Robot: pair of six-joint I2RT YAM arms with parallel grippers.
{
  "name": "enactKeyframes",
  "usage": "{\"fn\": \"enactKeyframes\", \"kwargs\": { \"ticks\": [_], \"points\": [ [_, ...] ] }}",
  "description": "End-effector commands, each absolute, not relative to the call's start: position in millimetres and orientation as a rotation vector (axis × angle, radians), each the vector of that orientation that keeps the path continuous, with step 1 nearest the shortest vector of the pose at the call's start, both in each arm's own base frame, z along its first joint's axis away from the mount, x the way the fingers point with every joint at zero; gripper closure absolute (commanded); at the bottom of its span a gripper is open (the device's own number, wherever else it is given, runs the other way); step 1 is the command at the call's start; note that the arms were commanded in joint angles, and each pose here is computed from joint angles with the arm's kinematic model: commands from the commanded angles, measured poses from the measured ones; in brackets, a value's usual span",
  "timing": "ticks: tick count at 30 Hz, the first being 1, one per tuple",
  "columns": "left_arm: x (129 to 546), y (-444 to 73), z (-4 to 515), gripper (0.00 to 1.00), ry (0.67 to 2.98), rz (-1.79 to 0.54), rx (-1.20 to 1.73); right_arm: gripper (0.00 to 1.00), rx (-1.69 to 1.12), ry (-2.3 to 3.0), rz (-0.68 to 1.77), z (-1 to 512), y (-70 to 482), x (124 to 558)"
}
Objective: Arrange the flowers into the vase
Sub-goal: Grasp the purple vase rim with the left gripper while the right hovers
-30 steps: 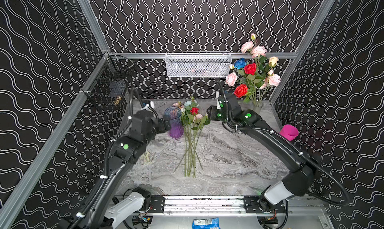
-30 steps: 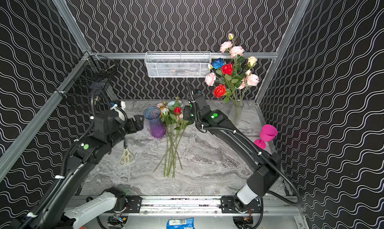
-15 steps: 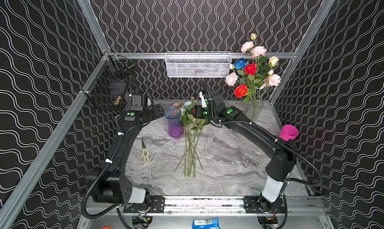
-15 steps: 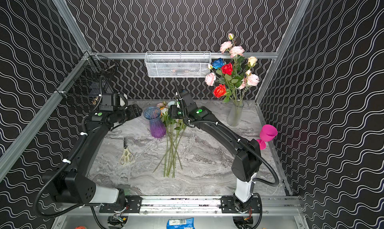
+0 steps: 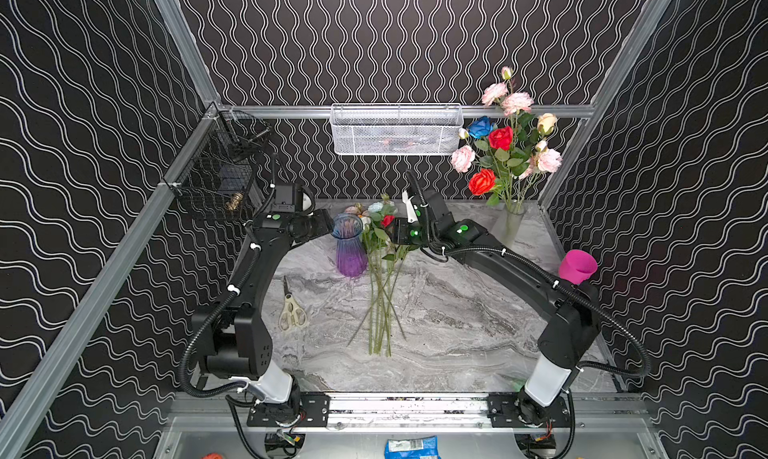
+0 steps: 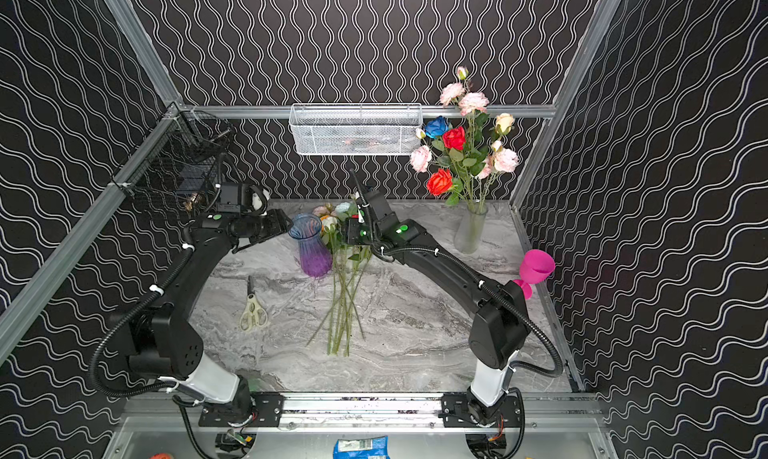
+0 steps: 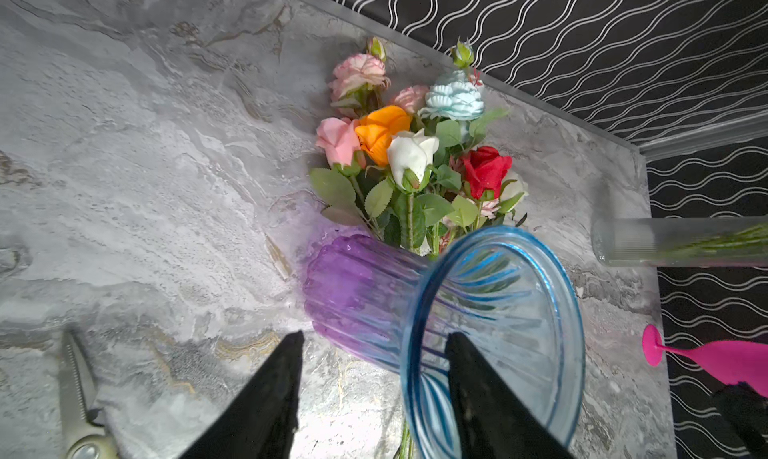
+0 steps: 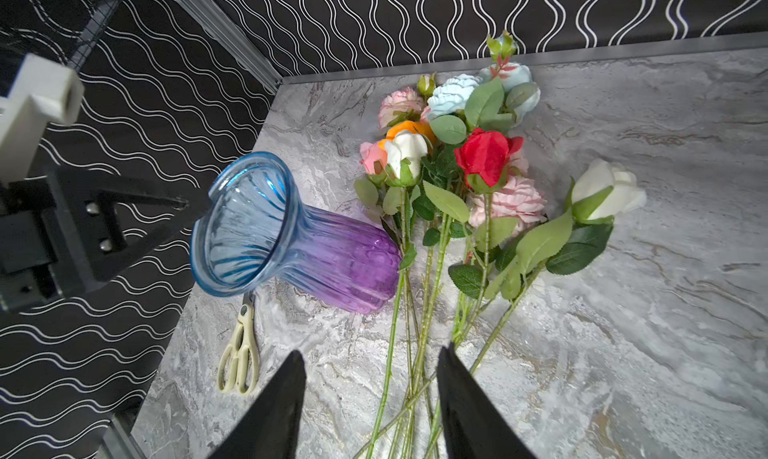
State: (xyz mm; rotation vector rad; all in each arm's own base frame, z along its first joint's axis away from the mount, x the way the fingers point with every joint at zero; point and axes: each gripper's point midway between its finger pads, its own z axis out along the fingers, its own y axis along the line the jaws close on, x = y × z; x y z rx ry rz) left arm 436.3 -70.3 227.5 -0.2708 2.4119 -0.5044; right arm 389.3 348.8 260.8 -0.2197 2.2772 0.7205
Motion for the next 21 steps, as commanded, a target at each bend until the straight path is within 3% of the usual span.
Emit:
{"fn": "enactKeyframes", "kwargs": {
  "ticks": [1,21],
  "points": [
    [442.6,-78.1,225.6,0.43,2.394,-0.562,-0.240,0.47,-0.212,2.228,0.741,272.4,348.1,390.3],
    [444.3,-86.8,206.8,0.71,2.442,-0.615,-0.206,0.49,-0.119,2.224,0.767,261.4,309.5,390.3]
  ]
}}
